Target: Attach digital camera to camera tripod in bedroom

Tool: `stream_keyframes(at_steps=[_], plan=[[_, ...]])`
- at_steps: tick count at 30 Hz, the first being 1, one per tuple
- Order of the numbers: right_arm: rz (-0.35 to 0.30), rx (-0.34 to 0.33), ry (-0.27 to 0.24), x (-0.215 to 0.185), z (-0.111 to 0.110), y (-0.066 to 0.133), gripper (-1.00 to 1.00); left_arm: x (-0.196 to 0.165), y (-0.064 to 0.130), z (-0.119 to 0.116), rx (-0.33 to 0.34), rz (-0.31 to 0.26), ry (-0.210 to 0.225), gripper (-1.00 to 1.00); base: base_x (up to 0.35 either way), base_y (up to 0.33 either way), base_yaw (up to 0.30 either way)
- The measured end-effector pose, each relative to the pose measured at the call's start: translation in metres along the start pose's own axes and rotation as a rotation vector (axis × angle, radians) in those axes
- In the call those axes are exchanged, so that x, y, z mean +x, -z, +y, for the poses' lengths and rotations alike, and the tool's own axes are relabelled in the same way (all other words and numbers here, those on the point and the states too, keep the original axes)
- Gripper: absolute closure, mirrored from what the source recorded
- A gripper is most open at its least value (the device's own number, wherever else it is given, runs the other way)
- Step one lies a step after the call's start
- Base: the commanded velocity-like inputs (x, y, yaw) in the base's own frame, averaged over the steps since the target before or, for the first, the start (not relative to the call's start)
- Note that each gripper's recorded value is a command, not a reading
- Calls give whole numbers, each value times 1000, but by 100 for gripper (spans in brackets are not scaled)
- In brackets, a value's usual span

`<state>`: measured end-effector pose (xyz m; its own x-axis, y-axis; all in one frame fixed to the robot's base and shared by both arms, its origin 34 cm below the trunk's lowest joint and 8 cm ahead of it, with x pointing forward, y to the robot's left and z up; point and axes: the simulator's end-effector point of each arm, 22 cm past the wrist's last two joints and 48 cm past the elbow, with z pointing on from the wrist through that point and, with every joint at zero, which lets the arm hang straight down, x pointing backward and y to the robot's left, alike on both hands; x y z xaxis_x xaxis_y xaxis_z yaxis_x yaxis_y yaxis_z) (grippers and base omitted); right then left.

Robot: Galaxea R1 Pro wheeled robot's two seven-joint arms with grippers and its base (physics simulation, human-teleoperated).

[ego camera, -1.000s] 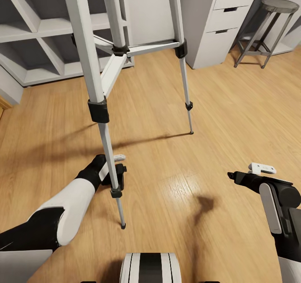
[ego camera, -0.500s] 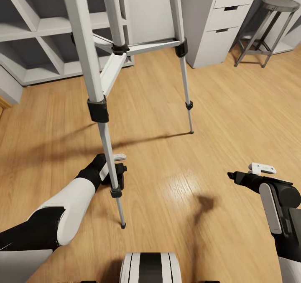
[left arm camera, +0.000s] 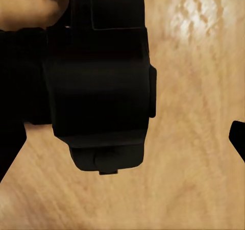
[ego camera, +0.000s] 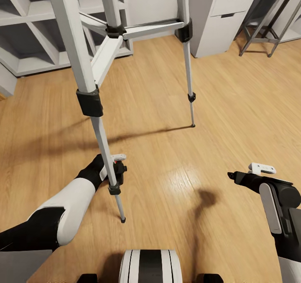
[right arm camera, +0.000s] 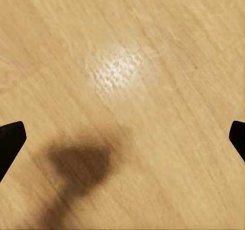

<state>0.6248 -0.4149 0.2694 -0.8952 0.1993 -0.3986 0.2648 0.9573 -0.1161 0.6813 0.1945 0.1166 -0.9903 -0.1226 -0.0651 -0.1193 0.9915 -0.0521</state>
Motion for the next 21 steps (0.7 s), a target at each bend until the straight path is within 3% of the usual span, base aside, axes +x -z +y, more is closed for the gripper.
stream_keyframes(at_steps=[21], plan=[[8, 1, 2, 3, 0, -4, -100, 6, -6, 3, -10, 12, 0, -100, 0, 0, 0]])
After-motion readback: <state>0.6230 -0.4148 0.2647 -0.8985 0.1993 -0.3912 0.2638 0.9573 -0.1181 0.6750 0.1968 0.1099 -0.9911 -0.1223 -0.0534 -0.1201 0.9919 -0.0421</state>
